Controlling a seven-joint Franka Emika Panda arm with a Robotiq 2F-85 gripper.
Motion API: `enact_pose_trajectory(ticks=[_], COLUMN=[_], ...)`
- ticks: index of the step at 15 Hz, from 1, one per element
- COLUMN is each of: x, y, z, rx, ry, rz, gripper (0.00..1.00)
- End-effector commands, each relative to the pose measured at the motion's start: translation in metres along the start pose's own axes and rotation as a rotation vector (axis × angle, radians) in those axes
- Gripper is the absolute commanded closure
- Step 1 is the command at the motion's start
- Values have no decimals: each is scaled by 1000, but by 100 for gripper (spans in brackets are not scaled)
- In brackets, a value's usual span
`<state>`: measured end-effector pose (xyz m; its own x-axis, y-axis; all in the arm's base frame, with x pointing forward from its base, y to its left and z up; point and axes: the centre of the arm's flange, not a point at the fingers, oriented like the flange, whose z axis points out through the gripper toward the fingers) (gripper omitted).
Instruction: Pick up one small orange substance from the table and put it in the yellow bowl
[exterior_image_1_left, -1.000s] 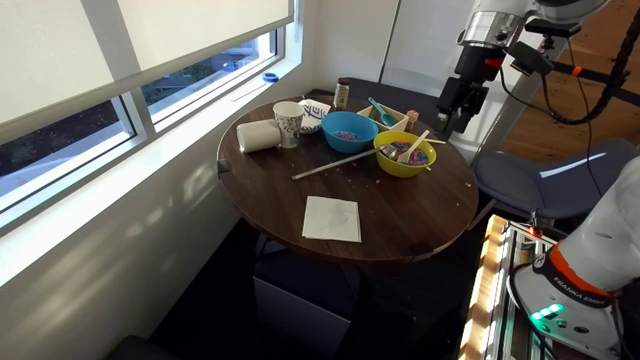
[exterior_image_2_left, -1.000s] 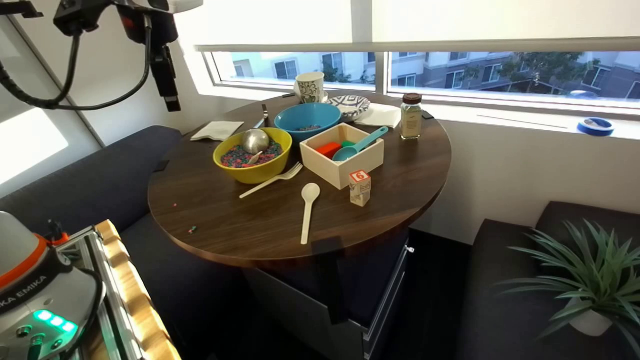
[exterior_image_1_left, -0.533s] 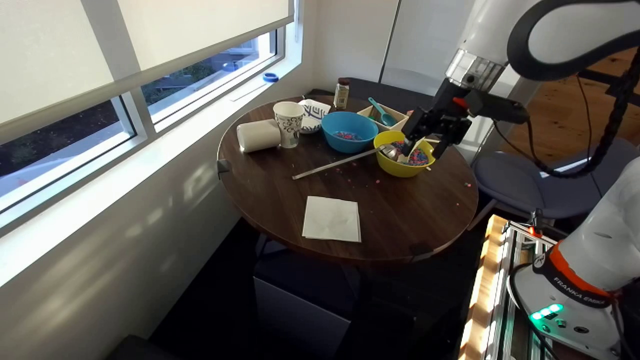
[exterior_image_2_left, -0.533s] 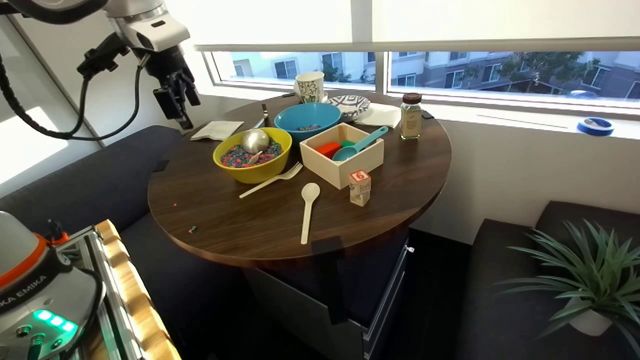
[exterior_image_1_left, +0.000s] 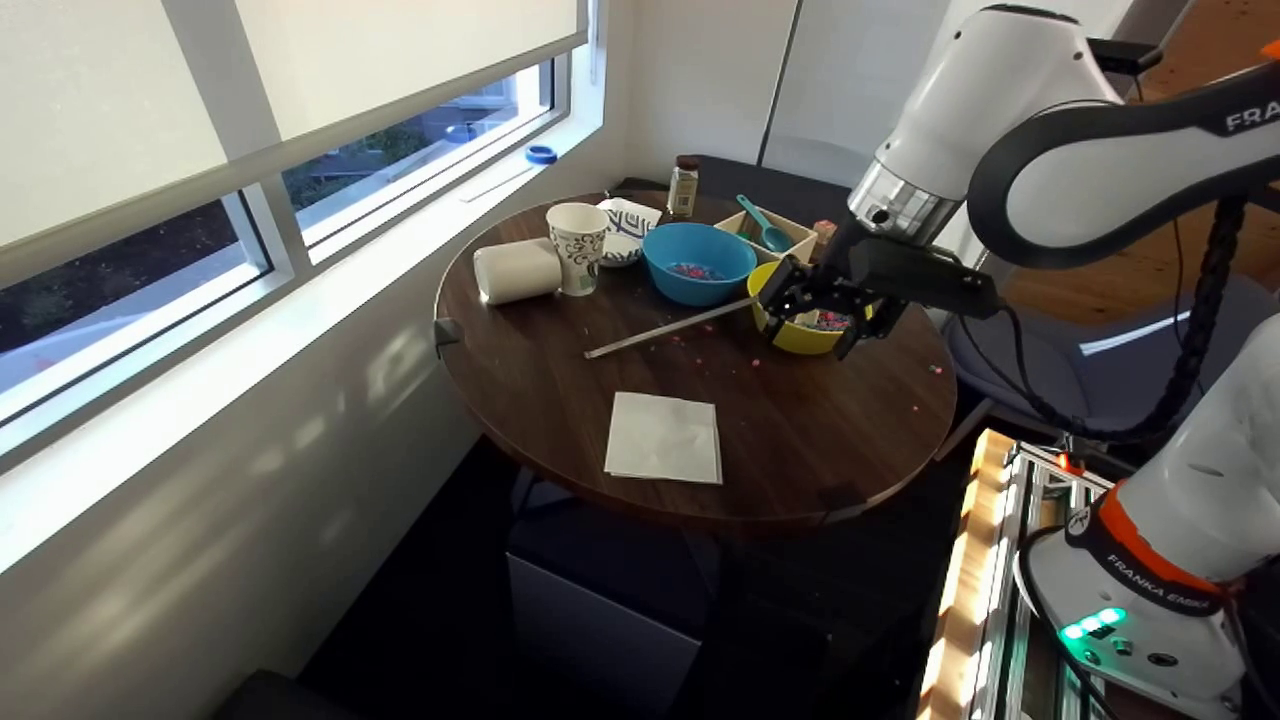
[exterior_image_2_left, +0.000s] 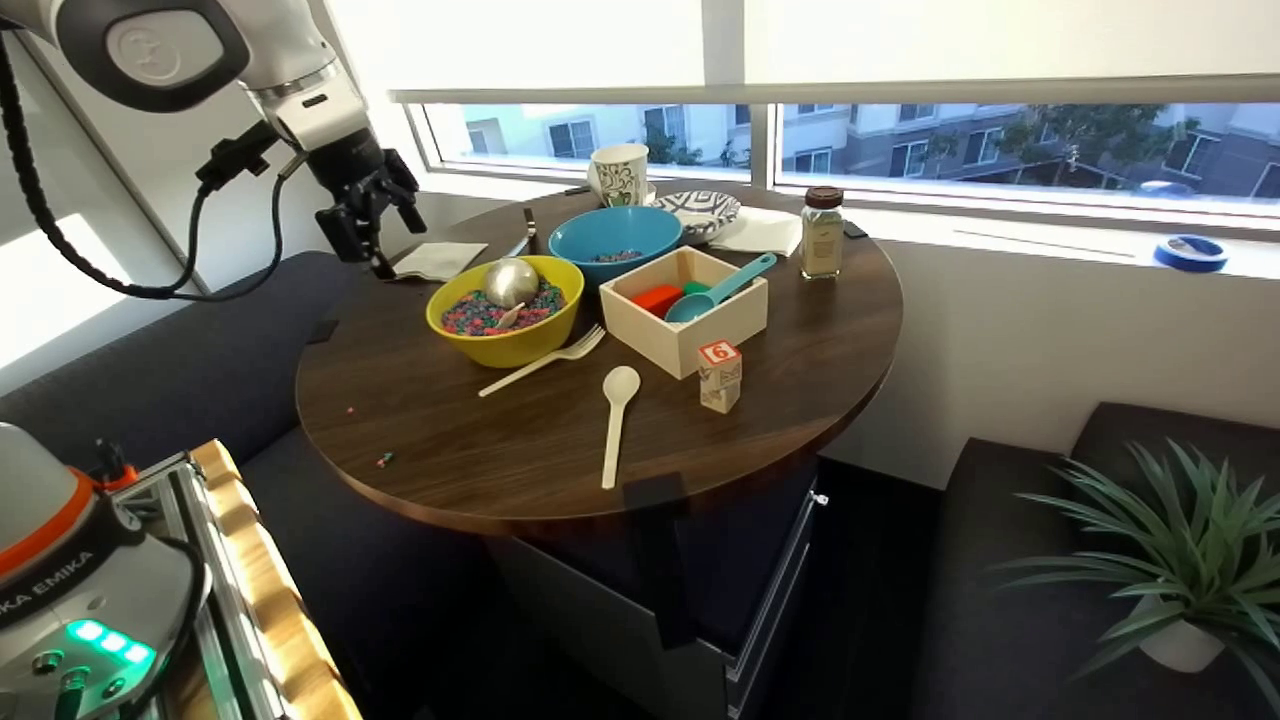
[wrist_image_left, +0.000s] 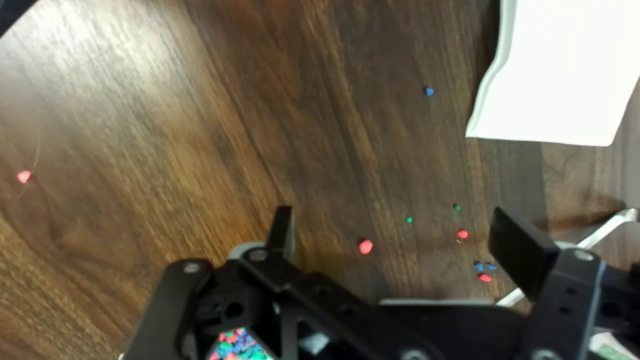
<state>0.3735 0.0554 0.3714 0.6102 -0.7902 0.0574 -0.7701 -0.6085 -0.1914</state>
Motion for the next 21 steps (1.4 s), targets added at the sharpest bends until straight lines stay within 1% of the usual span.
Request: enact_pose_trajectory(ticks=[1,4,8,19,20,21], x=[1,6,12,22,23,24], y=[-2,-4,-10,-36,-37,-39], z=[33,45,52,74,76,79], rx=[-36,-66,-95,-173,-180,-184], ry=[6,6,36,163,175,187], rz=[96,141,169,125,119,112], gripper=[0,0,0,0,4,18])
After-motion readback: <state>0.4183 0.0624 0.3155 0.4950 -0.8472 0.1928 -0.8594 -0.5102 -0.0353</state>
